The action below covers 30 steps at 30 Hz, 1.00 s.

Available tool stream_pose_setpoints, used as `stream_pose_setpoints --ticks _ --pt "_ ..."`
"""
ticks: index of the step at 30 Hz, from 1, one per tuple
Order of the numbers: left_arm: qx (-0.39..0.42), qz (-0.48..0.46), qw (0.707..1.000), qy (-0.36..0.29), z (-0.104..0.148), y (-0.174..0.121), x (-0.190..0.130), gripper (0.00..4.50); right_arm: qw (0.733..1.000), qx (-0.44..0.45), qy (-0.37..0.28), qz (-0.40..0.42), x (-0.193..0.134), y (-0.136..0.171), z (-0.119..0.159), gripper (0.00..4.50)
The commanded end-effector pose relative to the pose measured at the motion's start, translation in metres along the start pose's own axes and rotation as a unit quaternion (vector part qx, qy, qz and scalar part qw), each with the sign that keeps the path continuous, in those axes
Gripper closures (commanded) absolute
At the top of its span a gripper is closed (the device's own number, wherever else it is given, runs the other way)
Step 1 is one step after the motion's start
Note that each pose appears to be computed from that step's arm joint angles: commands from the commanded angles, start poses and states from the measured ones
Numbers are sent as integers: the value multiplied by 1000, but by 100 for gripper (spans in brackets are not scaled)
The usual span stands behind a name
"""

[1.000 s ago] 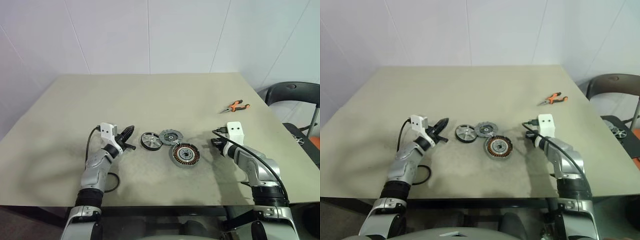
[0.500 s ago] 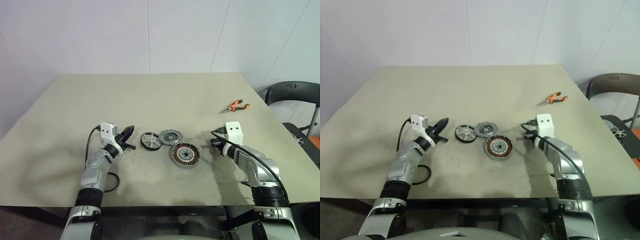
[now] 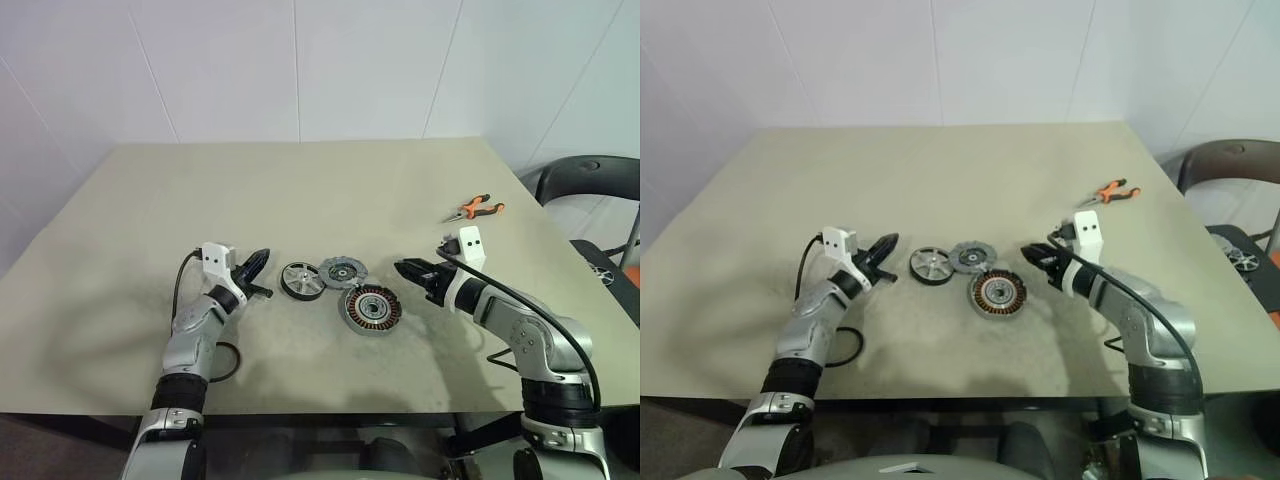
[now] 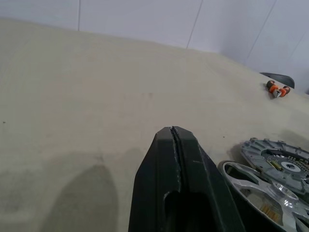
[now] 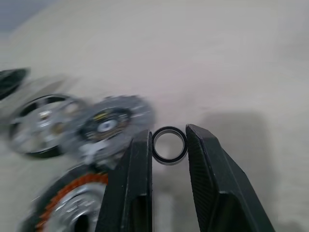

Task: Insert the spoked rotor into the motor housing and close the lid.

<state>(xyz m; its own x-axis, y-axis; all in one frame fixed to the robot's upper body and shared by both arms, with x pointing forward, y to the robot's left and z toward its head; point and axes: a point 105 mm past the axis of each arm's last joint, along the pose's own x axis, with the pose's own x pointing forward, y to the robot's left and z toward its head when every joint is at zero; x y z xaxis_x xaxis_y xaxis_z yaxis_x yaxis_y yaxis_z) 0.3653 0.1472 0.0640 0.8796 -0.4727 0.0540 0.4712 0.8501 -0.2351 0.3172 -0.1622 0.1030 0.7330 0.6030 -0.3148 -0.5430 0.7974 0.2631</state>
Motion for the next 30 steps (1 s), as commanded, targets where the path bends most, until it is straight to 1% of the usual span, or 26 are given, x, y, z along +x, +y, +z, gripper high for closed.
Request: stream_pose_setpoints --ticks 1,6,9,14,21,30 --pt "11 -8 1000 -18 13 -2 5 450 993 -51 27 101 -6 40 -1 383" --pt "10 -9 1000 -19 13 -3 5 450 983 -121 65 121 -3 47 -12 383" --pt "10 -8 1000 -19 13 -3 4 450 978 -157 71 117 2 44 -13 383" --pt "11 -7 1000 -20 12 -4 3 450 974 -186 72 111 11 41 -14 383" --pt "12 -3 1000 -21 12 -2 0 450 973 -192 80 101 16 35 -21 383" --pt "13 -11 1000 -24 17 -2 0 450 973 -192 95 90 14 29 -28 383"
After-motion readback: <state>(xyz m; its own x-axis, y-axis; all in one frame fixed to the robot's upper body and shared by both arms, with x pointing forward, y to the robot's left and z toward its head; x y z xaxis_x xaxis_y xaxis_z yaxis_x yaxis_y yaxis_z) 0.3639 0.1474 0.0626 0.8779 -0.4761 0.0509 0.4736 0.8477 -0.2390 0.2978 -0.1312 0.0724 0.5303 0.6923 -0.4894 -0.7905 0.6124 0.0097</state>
